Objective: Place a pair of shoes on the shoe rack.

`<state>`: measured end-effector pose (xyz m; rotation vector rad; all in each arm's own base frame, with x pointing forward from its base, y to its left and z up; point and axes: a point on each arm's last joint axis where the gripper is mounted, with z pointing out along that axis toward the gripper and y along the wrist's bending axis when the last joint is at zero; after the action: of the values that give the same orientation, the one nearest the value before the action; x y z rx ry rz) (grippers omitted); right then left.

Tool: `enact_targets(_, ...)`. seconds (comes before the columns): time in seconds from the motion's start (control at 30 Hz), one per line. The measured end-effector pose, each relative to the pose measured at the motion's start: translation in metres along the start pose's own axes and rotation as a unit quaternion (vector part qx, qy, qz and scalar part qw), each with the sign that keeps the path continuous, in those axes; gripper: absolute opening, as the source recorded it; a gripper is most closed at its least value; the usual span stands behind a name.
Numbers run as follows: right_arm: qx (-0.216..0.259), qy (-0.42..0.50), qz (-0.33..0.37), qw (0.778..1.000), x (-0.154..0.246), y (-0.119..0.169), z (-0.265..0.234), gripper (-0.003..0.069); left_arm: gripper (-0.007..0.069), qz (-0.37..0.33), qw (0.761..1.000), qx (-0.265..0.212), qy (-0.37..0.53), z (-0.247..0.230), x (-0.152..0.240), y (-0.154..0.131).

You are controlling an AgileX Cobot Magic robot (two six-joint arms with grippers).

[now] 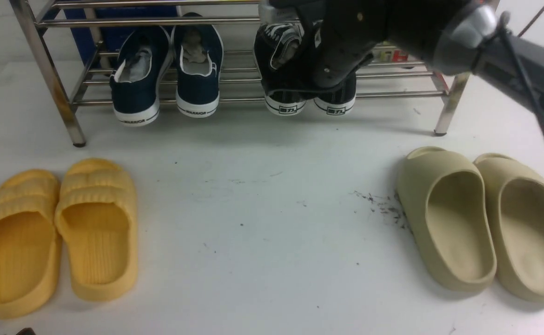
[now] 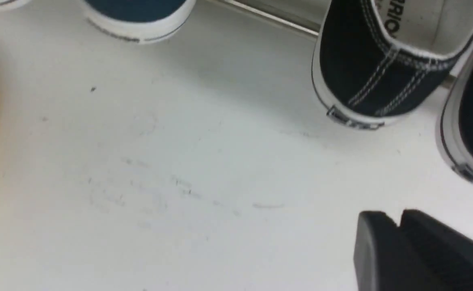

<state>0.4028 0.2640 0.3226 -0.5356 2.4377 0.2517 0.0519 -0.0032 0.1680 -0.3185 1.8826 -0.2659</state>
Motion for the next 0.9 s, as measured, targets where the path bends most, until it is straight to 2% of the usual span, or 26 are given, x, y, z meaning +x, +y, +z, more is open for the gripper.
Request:
enact_targets(0.17,-0.012,0.054,-0.052,0.997,0.010,0.016,-0.052,0.0121,0.0238,0.000,1.000,0.000,0.000,0.000,0.000,0.000)
enact_targets(0.33,-0.025,0.027,-0.067,0.997,0.017,0.022,-0.110,0.0121,0.0238,0.000,1.000,0.000,0.000,0.000,0.000,0.000)
enact_targets(0.4,-0.028,0.022,-0.065,0.997,0.022,0.022,-0.124,0.0121,0.0238,0.000,1.000,0.000,0.000,0.000,0.000,0.000)
enact_targets(0.43,-0.030,0.012,-0.054,0.998,0.032,0.019,-0.151,0.0120,0.0238,0.000,1.000,0.000,0.000,0.000,0.000,0.000)
enact_targets(0.53,-0.033,-0.003,-0.036,0.999,0.052,0.011,-0.191,0.0113,0.0238,0.000,1.000,0.000,0.000,0.000,0.000,0.000)
enact_targets(0.7,-0.044,-0.021,-0.023,0.999,0.082,0.002,-0.237,0.0112,0.0238,0.000,1.000,0.000,0.000,0.000,0.000,0.000)
enact_targets(0.9,-0.058,-0.056,-0.017,0.997,0.093,-0.002,-0.270,0.0112,0.0238,0.000,1.000,0.000,0.000,0.000,0.000,0.000)
